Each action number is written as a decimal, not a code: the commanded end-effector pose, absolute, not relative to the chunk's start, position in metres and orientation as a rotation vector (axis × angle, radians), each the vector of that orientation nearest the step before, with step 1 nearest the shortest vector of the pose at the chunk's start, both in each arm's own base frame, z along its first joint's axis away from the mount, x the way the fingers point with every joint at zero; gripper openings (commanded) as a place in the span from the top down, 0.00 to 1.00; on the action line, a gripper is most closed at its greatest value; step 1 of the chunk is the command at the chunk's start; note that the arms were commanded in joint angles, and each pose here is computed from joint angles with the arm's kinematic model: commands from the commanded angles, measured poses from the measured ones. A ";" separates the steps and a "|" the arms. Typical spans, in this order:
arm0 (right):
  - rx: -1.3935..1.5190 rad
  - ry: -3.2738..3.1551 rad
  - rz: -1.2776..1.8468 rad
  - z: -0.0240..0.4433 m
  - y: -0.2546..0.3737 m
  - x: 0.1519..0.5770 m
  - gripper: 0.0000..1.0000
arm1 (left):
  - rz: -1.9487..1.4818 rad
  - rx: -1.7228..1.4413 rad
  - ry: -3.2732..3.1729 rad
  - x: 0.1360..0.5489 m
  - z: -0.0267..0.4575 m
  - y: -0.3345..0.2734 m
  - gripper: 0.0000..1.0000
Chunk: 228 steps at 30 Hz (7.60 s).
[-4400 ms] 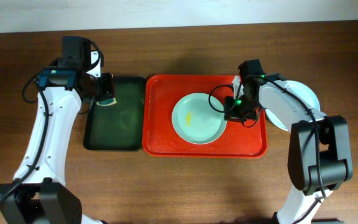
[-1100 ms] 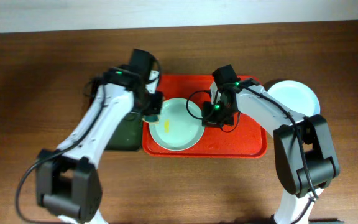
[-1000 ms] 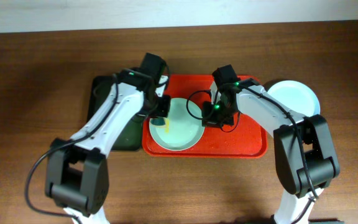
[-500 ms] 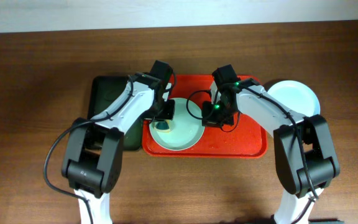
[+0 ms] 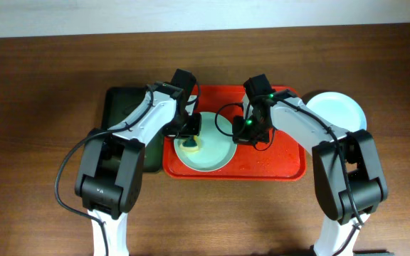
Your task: Clean dirty plates on tray and stack at the side
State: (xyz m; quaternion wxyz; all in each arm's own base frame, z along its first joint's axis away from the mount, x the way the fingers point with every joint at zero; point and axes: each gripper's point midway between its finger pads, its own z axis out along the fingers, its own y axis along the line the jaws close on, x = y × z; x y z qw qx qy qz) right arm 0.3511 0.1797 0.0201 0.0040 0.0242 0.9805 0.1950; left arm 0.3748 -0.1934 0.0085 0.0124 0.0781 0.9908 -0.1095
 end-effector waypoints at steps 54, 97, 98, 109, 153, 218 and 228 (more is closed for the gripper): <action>0.005 3.041 0.447 0.015 0.184 0.355 0.96 | -0.202 0.126 3.075 0.412 -0.001 -0.169 1.00; 0.006 3.048 0.445 0.015 0.183 0.354 0.96 | -0.308 0.224 3.147 0.364 0.020 -0.180 1.00; 0.006 3.048 0.445 0.015 0.183 0.354 0.96 | -0.304 0.223 3.156 0.363 0.015 -0.180 1.00; 0.004 3.042 0.449 0.015 0.184 0.355 0.96 | -0.431 0.145 3.092 0.390 -0.008 -0.191 1.00; -0.123 3.022 0.490 0.017 0.190 0.355 0.96 | 0.133 -0.067 3.033 0.393 0.088 -0.038 1.00; -0.104 3.027 0.490 0.017 0.189 0.355 0.96 | -0.427 0.493 2.616 0.448 0.026 -0.216 1.00; -0.104 3.027 0.490 0.017 0.189 0.355 0.96 | -0.428 0.426 2.680 0.442 -0.012 -0.188 1.00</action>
